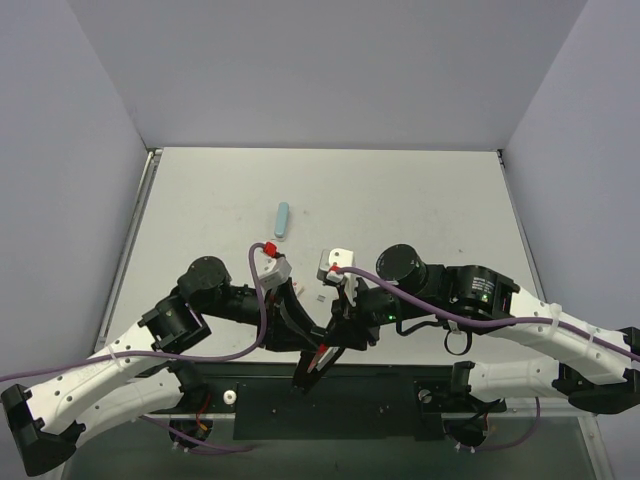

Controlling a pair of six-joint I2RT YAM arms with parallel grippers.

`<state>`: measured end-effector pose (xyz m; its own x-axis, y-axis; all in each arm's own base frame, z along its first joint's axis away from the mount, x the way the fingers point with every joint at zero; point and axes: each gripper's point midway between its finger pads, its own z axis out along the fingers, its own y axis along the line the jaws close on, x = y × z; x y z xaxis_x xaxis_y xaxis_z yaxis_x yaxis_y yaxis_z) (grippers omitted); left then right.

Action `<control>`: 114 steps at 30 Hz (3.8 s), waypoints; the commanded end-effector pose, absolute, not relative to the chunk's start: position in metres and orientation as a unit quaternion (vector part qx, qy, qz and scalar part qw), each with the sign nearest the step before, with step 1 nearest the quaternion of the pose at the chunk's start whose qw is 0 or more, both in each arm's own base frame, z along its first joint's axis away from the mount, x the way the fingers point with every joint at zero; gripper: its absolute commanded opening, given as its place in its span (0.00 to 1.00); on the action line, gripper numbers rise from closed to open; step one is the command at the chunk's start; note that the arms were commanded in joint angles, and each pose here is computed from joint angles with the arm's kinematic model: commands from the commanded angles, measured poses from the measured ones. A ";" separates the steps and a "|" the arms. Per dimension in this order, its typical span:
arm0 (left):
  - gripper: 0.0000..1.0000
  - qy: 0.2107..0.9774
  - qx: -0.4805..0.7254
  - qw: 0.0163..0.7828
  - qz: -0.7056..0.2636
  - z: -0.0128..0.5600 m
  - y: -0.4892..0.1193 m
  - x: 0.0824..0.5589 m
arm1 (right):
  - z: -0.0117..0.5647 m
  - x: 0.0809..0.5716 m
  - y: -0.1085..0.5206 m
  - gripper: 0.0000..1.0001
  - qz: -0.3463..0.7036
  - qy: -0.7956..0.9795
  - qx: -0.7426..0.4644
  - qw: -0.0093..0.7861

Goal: Unload the staples from the stapler

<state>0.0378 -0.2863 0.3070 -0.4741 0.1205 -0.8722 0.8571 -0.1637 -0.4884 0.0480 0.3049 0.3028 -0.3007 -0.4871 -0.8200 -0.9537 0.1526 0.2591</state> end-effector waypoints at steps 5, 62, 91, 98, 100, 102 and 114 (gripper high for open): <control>0.00 0.524 0.429 0.352 -0.647 0.357 -0.285 0.038 | 0.292 0.032 0.307 0.22 0.415 0.697 -0.529 0.249; 0.00 0.502 0.340 0.483 -0.632 0.409 -0.274 0.065 | 0.212 0.012 0.257 0.00 0.445 0.725 -0.460 0.254; 0.00 0.494 0.299 0.542 -0.610 0.425 -0.268 0.086 | 0.167 0.001 0.270 0.00 0.484 0.738 -0.419 0.213; 0.00 0.503 0.285 0.554 -0.599 0.425 -0.266 0.094 | 0.157 -0.003 0.271 0.00 0.487 0.743 -0.413 0.200; 0.00 0.503 0.283 0.559 -0.596 0.427 -0.265 0.095 | 0.155 -0.003 0.272 0.00 0.489 0.744 -0.410 0.198; 0.00 0.503 0.280 0.562 -0.593 0.428 -0.265 0.097 | 0.152 -0.004 0.271 0.00 0.489 0.745 -0.408 0.196; 0.00 0.513 0.231 0.602 -0.566 0.431 -0.259 0.121 | 0.142 -0.007 0.264 0.00 0.497 0.753 -0.383 0.197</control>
